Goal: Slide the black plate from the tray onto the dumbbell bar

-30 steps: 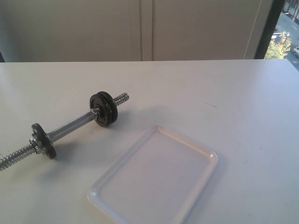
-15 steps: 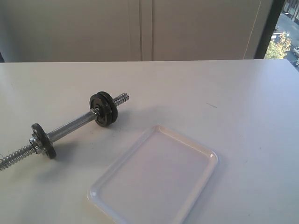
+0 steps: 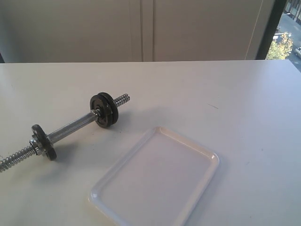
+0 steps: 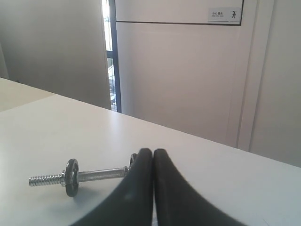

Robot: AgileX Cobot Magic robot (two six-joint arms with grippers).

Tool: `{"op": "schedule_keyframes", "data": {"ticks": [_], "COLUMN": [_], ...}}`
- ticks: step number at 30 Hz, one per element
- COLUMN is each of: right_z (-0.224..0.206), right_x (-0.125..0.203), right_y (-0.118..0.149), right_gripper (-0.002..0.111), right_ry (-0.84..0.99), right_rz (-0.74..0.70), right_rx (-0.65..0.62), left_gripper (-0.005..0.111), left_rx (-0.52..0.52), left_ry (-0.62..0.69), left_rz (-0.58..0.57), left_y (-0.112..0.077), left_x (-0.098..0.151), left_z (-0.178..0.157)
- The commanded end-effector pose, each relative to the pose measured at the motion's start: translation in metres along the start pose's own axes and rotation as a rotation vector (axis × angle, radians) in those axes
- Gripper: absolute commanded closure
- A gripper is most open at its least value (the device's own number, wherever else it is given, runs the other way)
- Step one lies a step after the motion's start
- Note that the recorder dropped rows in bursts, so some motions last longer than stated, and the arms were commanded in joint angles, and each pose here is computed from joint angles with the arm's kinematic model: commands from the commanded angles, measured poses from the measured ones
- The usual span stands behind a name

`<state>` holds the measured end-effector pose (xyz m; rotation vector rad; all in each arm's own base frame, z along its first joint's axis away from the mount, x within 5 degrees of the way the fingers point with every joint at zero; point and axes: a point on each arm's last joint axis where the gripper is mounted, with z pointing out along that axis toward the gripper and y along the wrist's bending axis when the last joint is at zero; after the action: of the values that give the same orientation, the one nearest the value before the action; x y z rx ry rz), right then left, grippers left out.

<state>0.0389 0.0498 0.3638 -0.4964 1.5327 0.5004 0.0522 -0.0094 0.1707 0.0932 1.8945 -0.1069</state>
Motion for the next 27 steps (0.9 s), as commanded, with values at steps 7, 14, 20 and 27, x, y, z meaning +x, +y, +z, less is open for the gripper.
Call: {"op": "schedule_keyframes", "data": {"ticks": [7, 14, 20, 27], "right_z": [-0.0009, -0.0009, -0.0009, -0.0009], "right_x": [0.0003, 0.0003, 0.0003, 0.0003], "right_y": [0.0005, 0.0005, 0.0005, 0.0005], "right_gripper": [0.108, 0.108, 0.108, 0.108], "right_ry": [-0.005, -0.005, -0.005, -0.005], "right_rz": [-0.002, -0.002, -0.002, -0.002], "right_rx": [0.001, 0.001, 0.001, 0.001], "left_gripper": [0.107, 0.107, 0.107, 0.107], "left_rx": [-0.031, -0.031, -0.031, -0.031], "left_ry": [0.013, 0.013, 0.013, 0.013], "left_rz": [-0.018, -0.003, -0.003, -0.003], "left_y": [0.0035, 0.0035, 0.0035, 0.0035], "left_x": [0.0024, 0.0024, 0.0024, 0.0024], "left_z": [0.0002, 0.0002, 0.0002, 0.0002]}}
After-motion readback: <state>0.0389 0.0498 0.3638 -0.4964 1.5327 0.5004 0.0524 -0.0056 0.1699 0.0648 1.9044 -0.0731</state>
